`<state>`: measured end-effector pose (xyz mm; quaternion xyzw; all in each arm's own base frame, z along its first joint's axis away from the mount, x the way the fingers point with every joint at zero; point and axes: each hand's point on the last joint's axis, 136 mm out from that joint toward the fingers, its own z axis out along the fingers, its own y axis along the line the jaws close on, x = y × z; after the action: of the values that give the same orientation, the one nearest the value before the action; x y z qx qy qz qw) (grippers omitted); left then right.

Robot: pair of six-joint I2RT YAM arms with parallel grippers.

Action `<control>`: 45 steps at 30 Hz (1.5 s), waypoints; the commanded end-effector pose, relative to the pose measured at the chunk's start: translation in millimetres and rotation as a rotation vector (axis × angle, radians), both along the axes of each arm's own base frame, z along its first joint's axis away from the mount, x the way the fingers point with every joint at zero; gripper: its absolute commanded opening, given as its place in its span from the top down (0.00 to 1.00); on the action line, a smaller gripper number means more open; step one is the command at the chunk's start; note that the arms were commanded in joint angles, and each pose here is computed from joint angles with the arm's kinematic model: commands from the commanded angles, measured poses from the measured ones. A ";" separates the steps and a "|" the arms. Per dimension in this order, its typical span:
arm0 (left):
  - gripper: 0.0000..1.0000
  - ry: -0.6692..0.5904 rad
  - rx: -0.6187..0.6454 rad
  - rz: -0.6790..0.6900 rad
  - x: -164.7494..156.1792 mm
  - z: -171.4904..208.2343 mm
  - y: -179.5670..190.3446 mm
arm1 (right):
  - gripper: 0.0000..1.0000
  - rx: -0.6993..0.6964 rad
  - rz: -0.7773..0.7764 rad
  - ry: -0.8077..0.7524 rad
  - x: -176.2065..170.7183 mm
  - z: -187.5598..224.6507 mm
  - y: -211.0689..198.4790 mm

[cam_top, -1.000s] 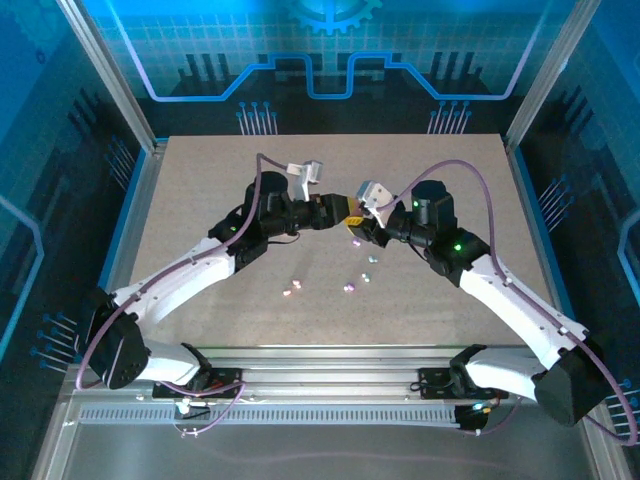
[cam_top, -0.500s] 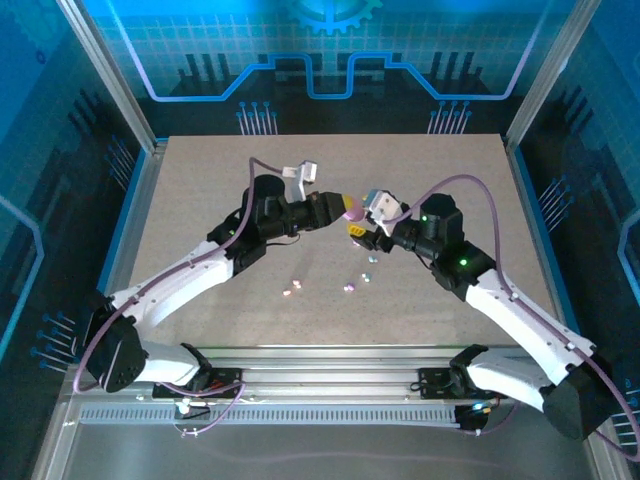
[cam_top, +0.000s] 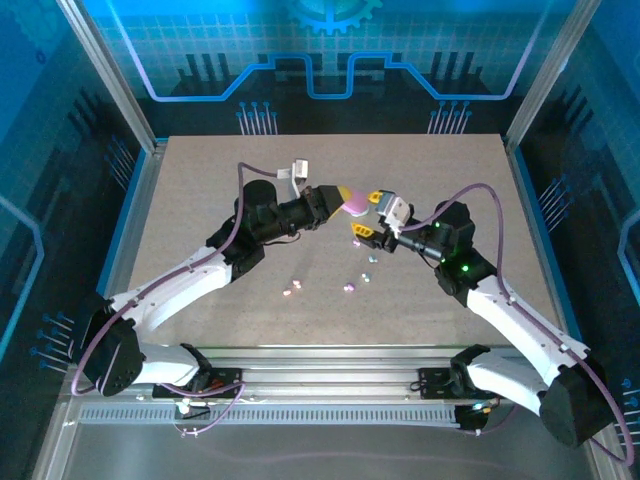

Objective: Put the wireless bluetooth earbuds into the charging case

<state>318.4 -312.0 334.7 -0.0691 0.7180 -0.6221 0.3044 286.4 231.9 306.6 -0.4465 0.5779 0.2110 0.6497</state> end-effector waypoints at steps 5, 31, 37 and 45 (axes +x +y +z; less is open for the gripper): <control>0.92 -0.032 -0.058 -0.030 -9.9 19.3 1.8 | 0.50 0.084 0.045 -0.071 -0.8 41.3 -1.5; 0.90 -0.078 -0.065 -0.054 -15.0 28.7 0.9 | 0.59 0.076 0.071 -0.015 3.9 40.2 4.1; 0.49 -0.258 0.016 -0.086 -24.1 41.0 0.9 | 0.65 0.053 0.173 0.109 -10.0 39.4 7.1; 0.32 -0.790 0.332 -0.218 -56.9 21.2 1.8 | 0.65 0.028 0.440 0.354 -46.3 44.8 19.0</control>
<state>285.8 -311.2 358.8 0.1640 0.6829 -0.5645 0.4336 263.9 249.1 357.3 -0.4941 0.5645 0.3664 0.5505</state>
